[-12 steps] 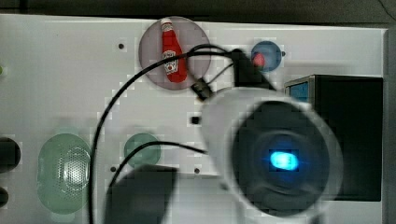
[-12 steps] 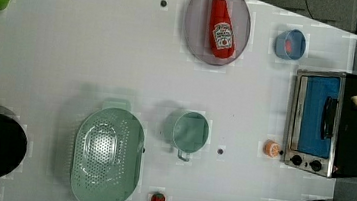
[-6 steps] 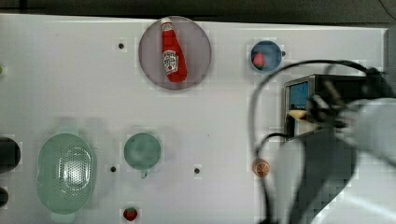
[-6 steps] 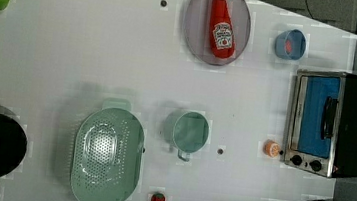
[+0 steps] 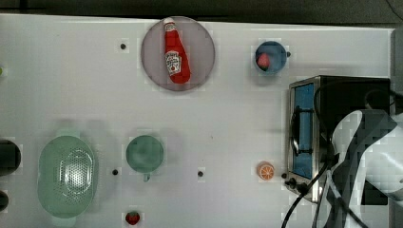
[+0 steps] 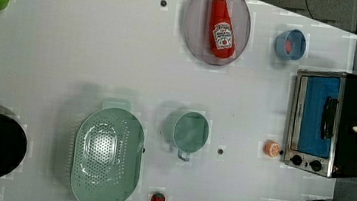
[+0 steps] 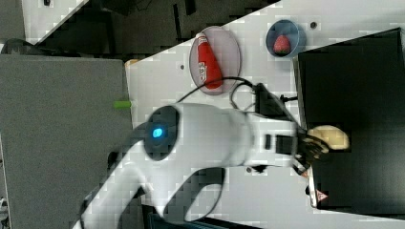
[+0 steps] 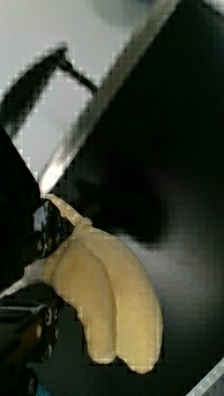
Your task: Pick banana from table and place on oven.
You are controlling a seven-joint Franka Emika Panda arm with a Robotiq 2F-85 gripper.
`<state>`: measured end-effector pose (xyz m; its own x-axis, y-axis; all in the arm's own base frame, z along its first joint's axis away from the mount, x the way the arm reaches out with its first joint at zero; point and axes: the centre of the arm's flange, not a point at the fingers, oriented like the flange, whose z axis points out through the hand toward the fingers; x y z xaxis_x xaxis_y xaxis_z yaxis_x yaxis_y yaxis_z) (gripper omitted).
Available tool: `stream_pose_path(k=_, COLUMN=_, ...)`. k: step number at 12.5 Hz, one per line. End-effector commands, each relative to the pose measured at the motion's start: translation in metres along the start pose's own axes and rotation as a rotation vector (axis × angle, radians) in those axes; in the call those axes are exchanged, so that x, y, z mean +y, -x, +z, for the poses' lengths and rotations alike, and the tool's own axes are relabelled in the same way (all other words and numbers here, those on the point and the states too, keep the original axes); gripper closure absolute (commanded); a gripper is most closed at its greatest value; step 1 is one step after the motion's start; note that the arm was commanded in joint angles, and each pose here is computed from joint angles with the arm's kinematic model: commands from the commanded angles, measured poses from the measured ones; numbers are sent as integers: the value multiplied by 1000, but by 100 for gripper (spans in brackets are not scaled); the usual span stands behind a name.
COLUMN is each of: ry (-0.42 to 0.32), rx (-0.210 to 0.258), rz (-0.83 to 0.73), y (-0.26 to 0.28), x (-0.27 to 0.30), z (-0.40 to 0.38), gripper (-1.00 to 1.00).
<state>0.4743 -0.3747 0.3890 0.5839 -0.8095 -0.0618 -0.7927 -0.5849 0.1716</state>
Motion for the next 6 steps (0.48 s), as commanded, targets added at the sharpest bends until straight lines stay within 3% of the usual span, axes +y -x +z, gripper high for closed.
stream_pose_path(k=1, ry=-24, rx=128, rz=-185, y=-11, x=-17, z=-49, gripper=24)
stream_pose_path(k=3, ry=-18, rx=152, rz=-205, y=-16, x=-19, z=-44, gripper=-21)
stream_pose_path(k=6, ry=-18, rx=151, rz=-207, y=-16, x=-20, z=-43, gripper=-88)
